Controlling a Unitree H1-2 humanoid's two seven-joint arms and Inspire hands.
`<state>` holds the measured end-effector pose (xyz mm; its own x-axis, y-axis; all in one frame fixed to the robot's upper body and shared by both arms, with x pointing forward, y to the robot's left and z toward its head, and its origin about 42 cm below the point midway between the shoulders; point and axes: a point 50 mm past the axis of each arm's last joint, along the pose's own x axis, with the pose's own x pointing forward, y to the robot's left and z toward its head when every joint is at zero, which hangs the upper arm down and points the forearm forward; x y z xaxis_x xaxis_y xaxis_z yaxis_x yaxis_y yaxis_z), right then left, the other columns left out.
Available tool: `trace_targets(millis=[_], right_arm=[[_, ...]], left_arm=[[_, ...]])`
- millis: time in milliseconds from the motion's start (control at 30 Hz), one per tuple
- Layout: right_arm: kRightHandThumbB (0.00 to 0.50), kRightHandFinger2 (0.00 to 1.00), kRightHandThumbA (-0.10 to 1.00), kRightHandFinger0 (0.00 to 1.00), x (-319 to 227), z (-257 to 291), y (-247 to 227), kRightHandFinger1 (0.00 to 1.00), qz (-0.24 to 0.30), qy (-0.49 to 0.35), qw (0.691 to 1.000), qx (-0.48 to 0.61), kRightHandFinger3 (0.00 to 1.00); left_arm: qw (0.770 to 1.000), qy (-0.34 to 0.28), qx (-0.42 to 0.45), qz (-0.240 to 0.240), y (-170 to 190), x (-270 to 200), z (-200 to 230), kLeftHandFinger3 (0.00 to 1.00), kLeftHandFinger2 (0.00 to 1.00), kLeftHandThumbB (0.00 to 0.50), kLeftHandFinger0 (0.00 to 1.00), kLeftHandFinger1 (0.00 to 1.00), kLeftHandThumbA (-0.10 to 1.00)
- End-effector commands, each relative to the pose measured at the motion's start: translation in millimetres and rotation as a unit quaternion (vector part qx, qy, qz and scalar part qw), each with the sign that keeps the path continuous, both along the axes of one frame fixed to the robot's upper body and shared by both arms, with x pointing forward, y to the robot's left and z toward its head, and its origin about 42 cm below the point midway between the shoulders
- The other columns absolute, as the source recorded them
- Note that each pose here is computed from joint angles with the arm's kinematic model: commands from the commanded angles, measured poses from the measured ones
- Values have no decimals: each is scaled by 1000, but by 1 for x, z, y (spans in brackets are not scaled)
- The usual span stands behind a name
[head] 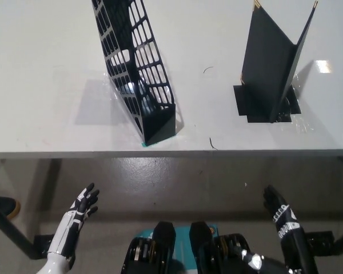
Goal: A notebook is kept standing on the table on the right hand side and a black shelf is kept on the left hand side and the robot uses its right hand to grab the notebook and places it in the shelf
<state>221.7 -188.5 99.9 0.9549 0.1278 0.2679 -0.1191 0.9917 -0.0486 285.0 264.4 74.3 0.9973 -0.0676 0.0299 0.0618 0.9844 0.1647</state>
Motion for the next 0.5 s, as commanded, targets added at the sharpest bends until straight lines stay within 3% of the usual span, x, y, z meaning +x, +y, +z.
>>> trace_targets(millis=[0, 67, 100, 200, 233, 467], right_arm=[[243, 1000, 1000, 1000, 8, 44, 2, 1000, -14, -126, 992, -15, 1000], [236, 1000, 1000, 1000, 19, 58, -3, 1000, -38, -148, 988, -17, 1000], [256, 1000, 1000, 1000, 26, 63, -6, 1000, -50, -157, 986, -15, 1000], [262, 1000, 1000, 1000, 51, 81, -15, 1000, -79, -170, 982, 4, 1000], [305, 1000, 1000, 1000, 62, 87, -20, 1000, -91, -169, 981, 2, 1000], [313, 1000, 1000, 1000, 111, 109, -39, 1000, -135, -172, 976, 22, 1000]], left_arm=[[1000, -30, 0, -8, 3, 1, 7, 1000, 1000, 122, 1000, 1000, 1000], [1000, -27, 2, -7, 3, -1, 4, 1000, 1000, 134, 1000, 1000, 1000], [1000, -25, 3, -7, 3, -1, 3, 1000, 1000, 134, 1000, 1000, 1000], [1000, -25, 3, -7, 4, 0, 3, 1000, 1000, 103, 1000, 1000, 1000], [1000, -25, 6, -6, 3, -1, 4, 1000, 1000, 102, 1000, 1000, 1000], [1000, -28, 8, -8, 3, -1, 4, 1000, 1000, 78, 1000, 1000, 1000]])
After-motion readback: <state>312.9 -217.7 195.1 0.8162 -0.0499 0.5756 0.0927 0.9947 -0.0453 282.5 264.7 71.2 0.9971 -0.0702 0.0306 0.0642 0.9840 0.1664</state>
